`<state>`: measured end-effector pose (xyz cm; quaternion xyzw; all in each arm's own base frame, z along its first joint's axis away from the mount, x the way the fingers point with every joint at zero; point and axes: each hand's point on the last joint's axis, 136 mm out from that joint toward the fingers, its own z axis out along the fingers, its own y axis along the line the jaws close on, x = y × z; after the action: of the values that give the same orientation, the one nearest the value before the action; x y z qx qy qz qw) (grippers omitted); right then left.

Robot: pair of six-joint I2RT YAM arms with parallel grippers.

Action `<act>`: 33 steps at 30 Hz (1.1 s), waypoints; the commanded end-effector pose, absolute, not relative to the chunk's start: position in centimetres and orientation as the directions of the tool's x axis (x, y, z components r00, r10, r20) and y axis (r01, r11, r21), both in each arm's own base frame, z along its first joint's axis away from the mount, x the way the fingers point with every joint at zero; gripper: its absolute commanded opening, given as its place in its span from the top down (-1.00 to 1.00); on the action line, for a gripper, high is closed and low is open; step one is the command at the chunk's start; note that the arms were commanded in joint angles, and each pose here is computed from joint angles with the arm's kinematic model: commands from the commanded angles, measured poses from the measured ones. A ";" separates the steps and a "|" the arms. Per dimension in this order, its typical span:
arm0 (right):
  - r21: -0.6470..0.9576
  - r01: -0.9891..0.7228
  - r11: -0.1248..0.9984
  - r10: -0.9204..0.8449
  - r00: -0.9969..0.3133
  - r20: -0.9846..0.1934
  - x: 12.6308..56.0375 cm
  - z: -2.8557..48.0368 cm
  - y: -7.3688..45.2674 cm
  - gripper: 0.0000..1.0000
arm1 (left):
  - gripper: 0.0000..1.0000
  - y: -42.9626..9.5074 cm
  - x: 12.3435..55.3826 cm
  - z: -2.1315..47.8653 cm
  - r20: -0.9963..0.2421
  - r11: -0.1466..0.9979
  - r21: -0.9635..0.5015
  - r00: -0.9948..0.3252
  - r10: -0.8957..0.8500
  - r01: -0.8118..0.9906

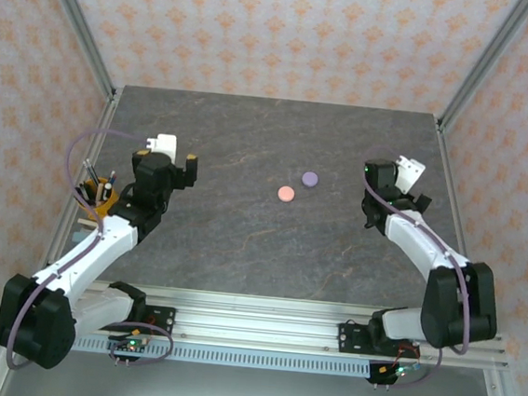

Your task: Insert wireless bluetooth earbuds into charging case

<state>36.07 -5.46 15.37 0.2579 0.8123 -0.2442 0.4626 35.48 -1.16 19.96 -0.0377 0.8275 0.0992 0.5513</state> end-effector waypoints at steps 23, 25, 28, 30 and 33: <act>0.057 0.367 0.929 0.191 -0.339 -0.921 38.8 9.0 -4.5 -0.99 | -1.00 2.4 39.5 9.3 -0.916 0.986 0.018 -0.397 -0.050 -0.167; 0.059 0.362 0.930 0.184 -0.321 -0.929 38.9 9.1 -4.5 -0.99 | -1.00 2.4 39.5 9.3 -0.916 0.986 0.019 -0.397 -0.050 -0.168; 0.058 0.359 0.931 0.180 -0.317 -0.931 38.6 9.2 -4.4 -0.99 | -1.00 2.4 39.4 9.2 -0.918 0.985 0.023 -0.395 -0.048 -0.173; 0.057 0.359 0.931 0.179 -0.318 -0.931 38.6 9.3 -4.4 -0.99 | -1.00 2.4 39.4 9.3 -0.919 0.983 0.034 -0.393 -0.041 -0.181; 0.049 0.345 0.937 0.169 -0.327 -0.930 38.8 9.2 -4.1 -0.99 | -1.00 2.5 39.3 9.3 -0.918 0.980 0.045 -0.395 -0.036 -0.193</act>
<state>38.15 -4.60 8.12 0.1624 0.8196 -0.0920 0.5417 38.54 2.57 7.86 -0.0628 0.8462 0.0693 0.5246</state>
